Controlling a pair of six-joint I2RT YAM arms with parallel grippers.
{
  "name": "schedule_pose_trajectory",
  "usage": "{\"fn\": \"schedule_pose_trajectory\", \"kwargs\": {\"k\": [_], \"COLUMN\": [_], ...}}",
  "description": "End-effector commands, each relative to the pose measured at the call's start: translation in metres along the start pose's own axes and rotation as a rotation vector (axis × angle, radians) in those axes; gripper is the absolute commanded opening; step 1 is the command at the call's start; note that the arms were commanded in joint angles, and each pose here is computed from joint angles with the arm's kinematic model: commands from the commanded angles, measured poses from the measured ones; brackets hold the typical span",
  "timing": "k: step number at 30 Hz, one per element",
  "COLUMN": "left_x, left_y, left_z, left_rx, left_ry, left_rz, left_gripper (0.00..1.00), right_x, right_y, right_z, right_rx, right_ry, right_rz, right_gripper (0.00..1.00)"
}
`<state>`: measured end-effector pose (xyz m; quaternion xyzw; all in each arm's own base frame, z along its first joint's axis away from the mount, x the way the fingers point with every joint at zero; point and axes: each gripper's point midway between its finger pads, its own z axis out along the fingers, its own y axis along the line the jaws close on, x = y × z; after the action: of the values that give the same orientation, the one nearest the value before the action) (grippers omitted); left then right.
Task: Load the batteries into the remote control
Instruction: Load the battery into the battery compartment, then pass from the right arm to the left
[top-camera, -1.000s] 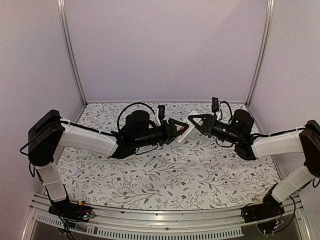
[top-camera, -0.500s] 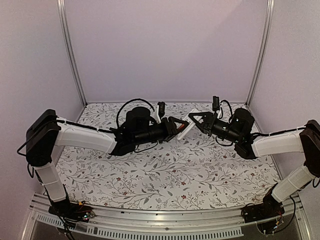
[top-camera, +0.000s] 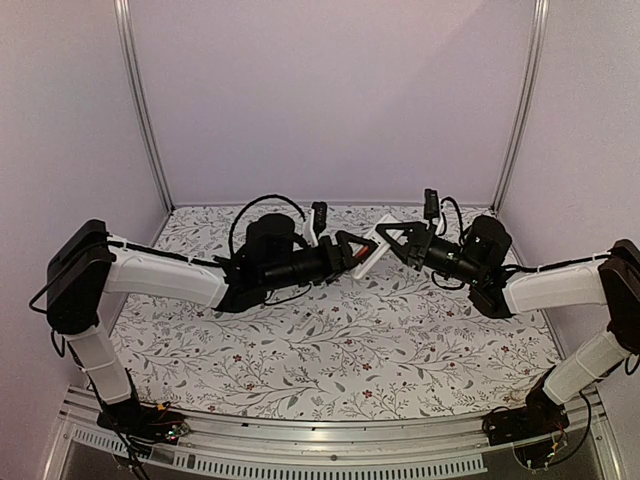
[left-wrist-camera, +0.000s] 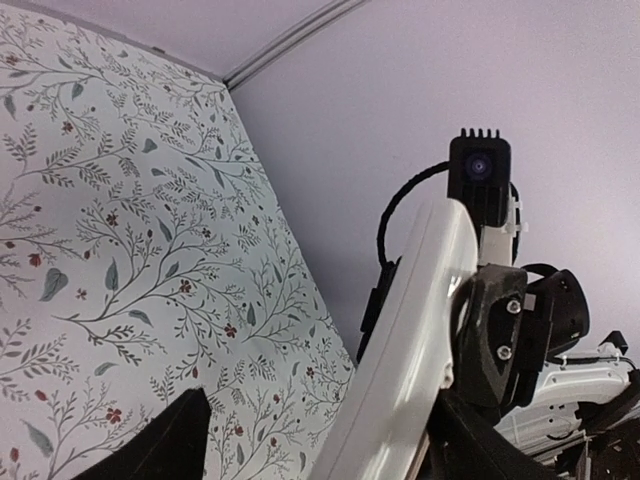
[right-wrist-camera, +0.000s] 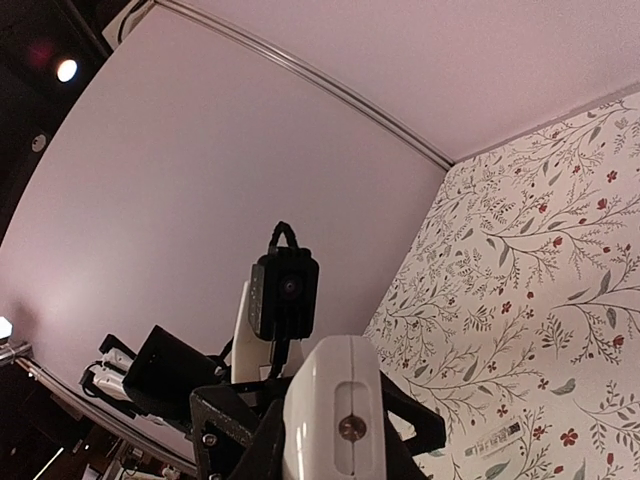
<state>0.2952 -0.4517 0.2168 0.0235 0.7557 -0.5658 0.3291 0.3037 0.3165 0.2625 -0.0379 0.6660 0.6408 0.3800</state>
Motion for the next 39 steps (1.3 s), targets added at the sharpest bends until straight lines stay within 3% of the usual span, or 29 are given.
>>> {"fn": "schedule_pose_trajectory", "kwargs": {"k": [1,5,6,14,26,39], "left_x": [0.008,-0.006,-0.009,-0.018,0.033,0.034], "left_y": [0.025,0.003,-0.001,-0.004,0.012,0.024], "left_z": [-0.012,-0.025,-0.029,-0.055,-0.026,-0.002], "left_rx": [-0.075,-0.030,-0.028,-0.077,-0.311,-0.421], "left_ry": [0.039,-0.001,-0.010,0.006,0.304,0.322], "left_rz": [0.092,0.216,0.251,0.494,0.882,0.958], "left_gripper": [0.81,0.99,0.99,1.00,1.00,0.96], "right_x": [-0.008,-0.006,-0.005,0.004,0.009,0.017], "right_y": [0.048,0.030,0.026,0.002,-0.021,-0.027], "right_z": [0.002,0.000,-0.001,-0.007,-0.011,-0.009], "right_rx": [-0.174,-0.112,-0.098,0.003,0.113,0.121], "right_ry": [-0.011,-0.011,-0.008,0.031,0.041,0.060], "right_rz": [-0.060,-0.053,-0.049,-0.055,-0.054,-0.024], "right_gripper": [0.00,0.00,0.00,0.00,0.01,0.01]}}
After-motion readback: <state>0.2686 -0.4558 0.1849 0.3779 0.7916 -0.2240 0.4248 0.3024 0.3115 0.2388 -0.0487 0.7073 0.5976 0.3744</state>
